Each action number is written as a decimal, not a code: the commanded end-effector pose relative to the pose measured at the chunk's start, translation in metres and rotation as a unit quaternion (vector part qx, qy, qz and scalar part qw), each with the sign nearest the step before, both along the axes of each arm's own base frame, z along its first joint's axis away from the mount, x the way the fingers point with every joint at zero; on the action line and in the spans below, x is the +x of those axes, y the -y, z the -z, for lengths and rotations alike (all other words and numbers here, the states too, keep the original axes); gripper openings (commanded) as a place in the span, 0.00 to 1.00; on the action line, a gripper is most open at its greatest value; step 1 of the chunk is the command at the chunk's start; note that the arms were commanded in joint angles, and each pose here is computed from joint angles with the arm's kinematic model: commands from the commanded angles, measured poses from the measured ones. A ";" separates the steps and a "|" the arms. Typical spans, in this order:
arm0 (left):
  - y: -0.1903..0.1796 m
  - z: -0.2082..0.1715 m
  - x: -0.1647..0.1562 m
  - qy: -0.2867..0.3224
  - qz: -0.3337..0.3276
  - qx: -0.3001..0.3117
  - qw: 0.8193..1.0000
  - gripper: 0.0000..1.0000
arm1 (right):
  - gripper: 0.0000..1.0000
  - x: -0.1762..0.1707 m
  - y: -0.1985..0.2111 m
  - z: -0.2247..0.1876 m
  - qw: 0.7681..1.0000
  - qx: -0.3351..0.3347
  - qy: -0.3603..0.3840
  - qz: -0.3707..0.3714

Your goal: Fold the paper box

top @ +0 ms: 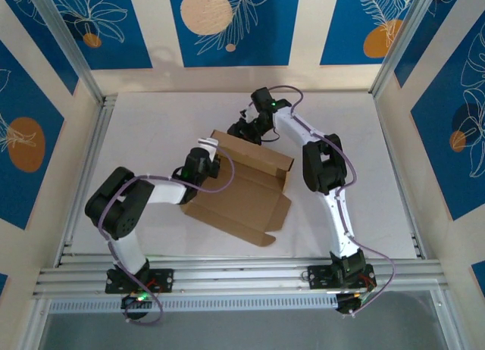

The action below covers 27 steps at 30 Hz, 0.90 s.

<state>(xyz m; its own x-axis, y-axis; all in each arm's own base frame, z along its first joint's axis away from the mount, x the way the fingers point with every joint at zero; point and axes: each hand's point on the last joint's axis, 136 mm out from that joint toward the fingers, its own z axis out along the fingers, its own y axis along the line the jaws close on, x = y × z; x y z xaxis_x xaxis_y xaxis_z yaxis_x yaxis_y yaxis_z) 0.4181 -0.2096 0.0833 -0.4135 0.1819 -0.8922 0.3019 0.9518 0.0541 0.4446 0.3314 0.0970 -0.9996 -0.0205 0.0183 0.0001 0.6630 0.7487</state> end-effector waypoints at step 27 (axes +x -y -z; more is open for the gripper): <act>-0.008 -0.016 0.003 0.017 -0.016 -0.042 0.999 0.58 | 0.57 -0.011 0.050 -0.047 0.994 -0.046 0.068 0.067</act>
<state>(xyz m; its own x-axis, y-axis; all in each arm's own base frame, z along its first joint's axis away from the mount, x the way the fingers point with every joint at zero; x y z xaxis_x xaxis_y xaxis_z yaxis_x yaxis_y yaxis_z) 0.4238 -0.2068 0.0885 -0.4188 0.1345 -0.8981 0.2722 0.9621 0.0172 0.4260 0.3119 0.1014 -0.9989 0.0435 0.0158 0.0407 0.6629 0.7476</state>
